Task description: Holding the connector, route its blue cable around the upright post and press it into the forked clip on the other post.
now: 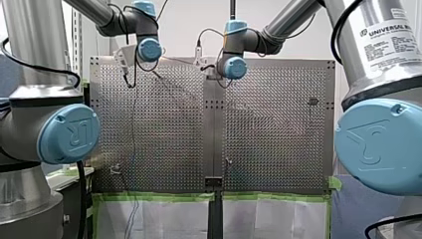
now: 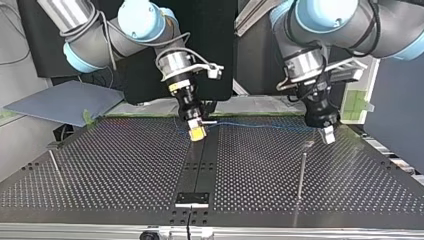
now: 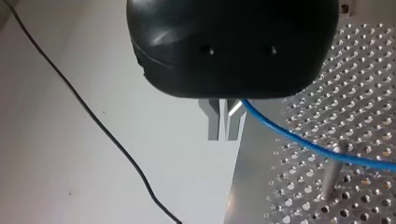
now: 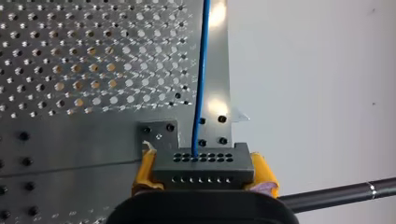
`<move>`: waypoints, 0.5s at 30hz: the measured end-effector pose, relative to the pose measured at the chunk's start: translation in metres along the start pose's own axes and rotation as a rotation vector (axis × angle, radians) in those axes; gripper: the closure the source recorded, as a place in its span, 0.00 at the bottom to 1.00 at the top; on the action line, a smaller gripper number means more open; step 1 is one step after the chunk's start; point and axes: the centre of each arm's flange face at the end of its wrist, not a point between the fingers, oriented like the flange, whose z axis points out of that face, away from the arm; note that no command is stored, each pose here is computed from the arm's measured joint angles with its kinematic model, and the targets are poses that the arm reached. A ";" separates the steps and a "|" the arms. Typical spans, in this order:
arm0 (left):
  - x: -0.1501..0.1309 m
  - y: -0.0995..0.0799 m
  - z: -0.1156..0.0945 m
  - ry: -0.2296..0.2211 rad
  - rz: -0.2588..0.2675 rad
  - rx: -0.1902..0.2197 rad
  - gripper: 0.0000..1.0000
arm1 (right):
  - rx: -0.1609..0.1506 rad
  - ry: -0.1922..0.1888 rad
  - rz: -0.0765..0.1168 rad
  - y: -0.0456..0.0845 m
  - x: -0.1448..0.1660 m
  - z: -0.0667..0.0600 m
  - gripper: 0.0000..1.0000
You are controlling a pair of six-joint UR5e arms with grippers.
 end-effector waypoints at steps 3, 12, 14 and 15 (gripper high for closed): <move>-0.004 0.001 0.011 0.004 -0.006 0.000 0.90 | 0.002 0.013 0.002 0.000 0.006 0.006 1.00; 0.003 0.007 0.051 0.045 -0.017 -0.005 0.90 | 0.010 0.038 0.004 0.004 0.014 0.017 1.00; 0.006 0.010 0.061 0.058 -0.018 -0.008 0.90 | 0.016 0.042 0.005 0.004 0.015 0.020 1.00; 0.007 0.011 0.065 0.064 -0.019 -0.010 0.90 | 0.019 0.043 0.005 0.004 0.015 0.022 1.00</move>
